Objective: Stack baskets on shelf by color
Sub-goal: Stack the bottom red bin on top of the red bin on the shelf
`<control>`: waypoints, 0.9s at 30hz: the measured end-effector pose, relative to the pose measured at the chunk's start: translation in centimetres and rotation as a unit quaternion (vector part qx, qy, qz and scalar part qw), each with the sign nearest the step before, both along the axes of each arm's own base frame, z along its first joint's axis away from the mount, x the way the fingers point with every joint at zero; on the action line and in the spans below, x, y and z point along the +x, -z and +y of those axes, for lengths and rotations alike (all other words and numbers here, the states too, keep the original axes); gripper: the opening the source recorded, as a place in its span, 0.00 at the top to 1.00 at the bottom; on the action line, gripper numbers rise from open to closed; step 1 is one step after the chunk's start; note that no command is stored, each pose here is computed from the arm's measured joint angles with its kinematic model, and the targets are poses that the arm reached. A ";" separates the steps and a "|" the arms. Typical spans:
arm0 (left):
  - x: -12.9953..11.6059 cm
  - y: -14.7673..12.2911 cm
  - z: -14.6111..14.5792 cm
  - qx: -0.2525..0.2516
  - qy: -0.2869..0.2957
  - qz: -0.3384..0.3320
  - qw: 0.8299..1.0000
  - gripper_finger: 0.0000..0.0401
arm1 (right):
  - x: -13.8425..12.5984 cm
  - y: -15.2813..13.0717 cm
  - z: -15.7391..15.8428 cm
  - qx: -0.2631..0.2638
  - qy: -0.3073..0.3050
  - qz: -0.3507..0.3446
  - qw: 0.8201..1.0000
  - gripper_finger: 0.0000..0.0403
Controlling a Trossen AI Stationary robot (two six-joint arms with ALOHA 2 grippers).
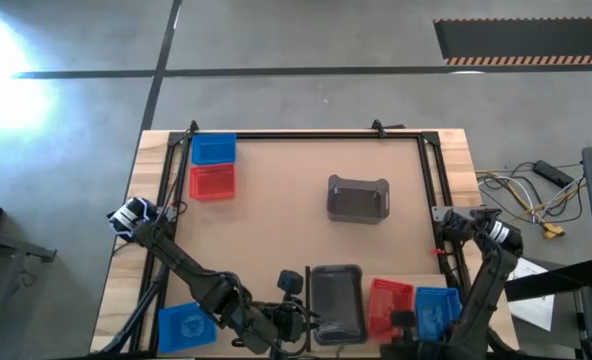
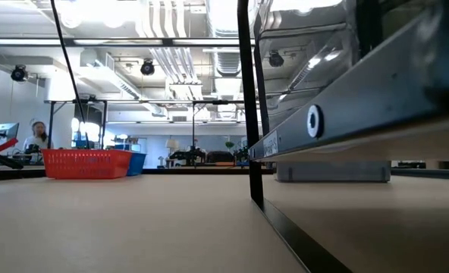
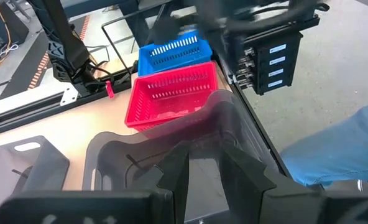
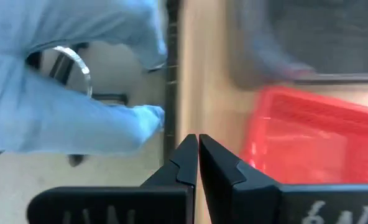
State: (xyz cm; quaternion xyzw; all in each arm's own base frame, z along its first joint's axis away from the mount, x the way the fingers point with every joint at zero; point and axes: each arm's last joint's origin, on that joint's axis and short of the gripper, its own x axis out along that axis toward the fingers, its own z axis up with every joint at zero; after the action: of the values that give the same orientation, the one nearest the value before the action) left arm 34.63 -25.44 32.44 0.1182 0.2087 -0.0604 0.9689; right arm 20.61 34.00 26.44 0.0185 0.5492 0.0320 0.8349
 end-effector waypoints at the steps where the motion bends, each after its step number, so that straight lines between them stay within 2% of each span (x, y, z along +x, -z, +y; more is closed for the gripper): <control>1: 0.0 0.0 0.0 0.000 0.000 0.000 1.000 0.82 | 0.1 0.3 0.3 0.002 -0.007 -0.003 1.000 0.98; 6: 0.0 0.0 0.0 0.000 0.000 0.000 1.000 0.82 | 0.5 1.8 0.6 -0.022 -0.003 0.013 1.000 0.98; 11: 0.0 0.0 0.0 0.000 0.000 0.000 1.000 0.82 | -0.1 2.7 0.4 -0.034 0.020 0.064 0.997 0.98; 19: 0.0 0.0 0.0 0.000 0.000 0.001 1.000 0.82 | -4.4 1.8 -0.8 -0.107 0.117 0.118 0.980 0.98; 24: -0.2 0.0 -0.2 -0.003 0.001 0.001 1.000 0.82 | -5.5 1.3 0.0 -0.092 0.110 0.100 0.985 0.98; 27: -0.4 -0.2 -0.5 -0.011 0.002 0.000 1.000 0.82 | -5.4 0.8 0.3 -0.093 0.108 0.054 0.988 0.98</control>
State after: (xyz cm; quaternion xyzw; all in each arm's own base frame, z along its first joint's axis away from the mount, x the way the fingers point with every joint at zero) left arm 34.28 -25.90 32.63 0.1075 0.2078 -0.0646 0.9701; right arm 15.20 34.27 25.62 0.0019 0.5890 -0.1106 0.8005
